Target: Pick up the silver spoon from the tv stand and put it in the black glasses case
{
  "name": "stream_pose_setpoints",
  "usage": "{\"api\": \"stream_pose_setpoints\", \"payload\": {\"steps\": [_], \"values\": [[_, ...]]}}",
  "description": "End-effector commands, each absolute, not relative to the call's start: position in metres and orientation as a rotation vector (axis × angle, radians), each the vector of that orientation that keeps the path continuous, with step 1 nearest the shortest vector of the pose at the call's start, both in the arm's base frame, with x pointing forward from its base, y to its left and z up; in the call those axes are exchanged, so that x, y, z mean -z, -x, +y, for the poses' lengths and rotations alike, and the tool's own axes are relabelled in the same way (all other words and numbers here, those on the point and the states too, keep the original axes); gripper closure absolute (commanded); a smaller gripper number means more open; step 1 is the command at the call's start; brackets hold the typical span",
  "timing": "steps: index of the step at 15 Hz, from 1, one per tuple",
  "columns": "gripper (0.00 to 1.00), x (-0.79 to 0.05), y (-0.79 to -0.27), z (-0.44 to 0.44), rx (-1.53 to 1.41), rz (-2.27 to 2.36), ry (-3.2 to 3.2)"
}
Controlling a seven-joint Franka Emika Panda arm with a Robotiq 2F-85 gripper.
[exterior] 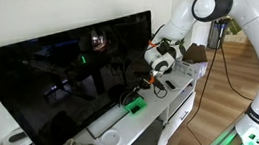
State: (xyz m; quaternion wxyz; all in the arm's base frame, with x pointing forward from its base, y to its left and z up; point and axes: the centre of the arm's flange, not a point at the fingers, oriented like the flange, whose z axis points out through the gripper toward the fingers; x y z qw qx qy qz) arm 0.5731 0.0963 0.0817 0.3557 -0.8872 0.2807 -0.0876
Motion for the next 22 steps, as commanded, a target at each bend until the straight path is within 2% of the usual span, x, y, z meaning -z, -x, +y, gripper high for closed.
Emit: {"api": "stream_pose_setpoints", "payload": {"steps": [1, 2, 6, 13, 14, 22], "values": [[0.99, -0.075, -0.578, 0.103, 0.246, 0.700, 2.325], [0.77, -0.074, -0.577, 0.104, 0.246, 0.697, 2.329], [0.53, -0.082, -0.576, 0.105, 0.252, 0.679, 2.323], [0.03, -0.109, -0.568, 0.100, 0.284, 0.607, 2.335], [0.00, -0.114, -0.566, 0.099, 0.277, 0.591, 2.333], [0.00, -0.166, -0.526, 0.080, 0.209, 0.302, 2.494]]}}
